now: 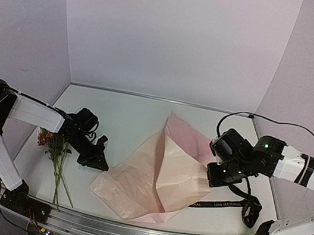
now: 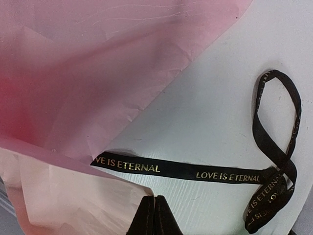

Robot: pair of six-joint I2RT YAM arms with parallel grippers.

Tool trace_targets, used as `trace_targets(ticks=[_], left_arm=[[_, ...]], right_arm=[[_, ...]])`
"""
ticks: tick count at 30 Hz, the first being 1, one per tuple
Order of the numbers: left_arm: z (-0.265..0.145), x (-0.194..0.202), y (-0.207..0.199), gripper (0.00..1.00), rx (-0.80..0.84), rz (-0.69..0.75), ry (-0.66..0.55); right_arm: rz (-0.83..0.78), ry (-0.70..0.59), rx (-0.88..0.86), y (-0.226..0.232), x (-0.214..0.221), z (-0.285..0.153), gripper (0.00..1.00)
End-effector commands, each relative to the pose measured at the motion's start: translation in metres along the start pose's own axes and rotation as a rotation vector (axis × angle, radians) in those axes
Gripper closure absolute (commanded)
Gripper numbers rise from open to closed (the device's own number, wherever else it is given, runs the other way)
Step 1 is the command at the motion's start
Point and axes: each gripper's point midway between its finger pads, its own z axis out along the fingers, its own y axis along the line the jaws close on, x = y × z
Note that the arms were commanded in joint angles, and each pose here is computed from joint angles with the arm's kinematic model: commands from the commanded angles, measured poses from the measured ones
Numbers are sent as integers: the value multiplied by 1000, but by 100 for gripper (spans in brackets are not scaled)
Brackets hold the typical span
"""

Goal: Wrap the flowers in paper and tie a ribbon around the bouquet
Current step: Unfold the folded wrapping paper at the center of the board.

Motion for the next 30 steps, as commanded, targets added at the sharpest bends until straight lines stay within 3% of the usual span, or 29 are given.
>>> trace_targets(ticks=[1, 5, 9, 12, 17, 20, 22, 24, 26, 30], left_arm=[[-6, -4, -21, 93, 72, 8, -18], [-3, -1, -14, 75, 46, 18, -6], [10, 6, -4, 47, 22, 24, 28], [23, 16, -7, 38, 19, 49, 65], [37, 25, -10, 37, 15, 50, 95], [43, 28, -14, 44, 17, 52, 108], [46, 29, -19, 56, 20, 55, 110], [45, 26, -21, 81, 14, 52, 92], [39, 18, -21, 96, -18, 52, 50], [12, -14, -16, 100, -108, 45, -105]], right_arm=[[13, -40, 54, -16, 0, -9, 100], [19, -46, 64, -21, 3, -9, 100], [29, -47, 74, -26, 8, -7, 100], [38, -50, 83, -31, 11, -7, 100], [54, -48, 91, -35, 17, -4, 100], [59, -47, 96, -37, 20, -3, 100], [62, -52, 101, -40, 21, -3, 100], [67, -64, 110, -43, 21, -4, 100], [74, -73, 128, -49, 24, -6, 100], [87, -75, 173, -63, 30, -11, 100]])
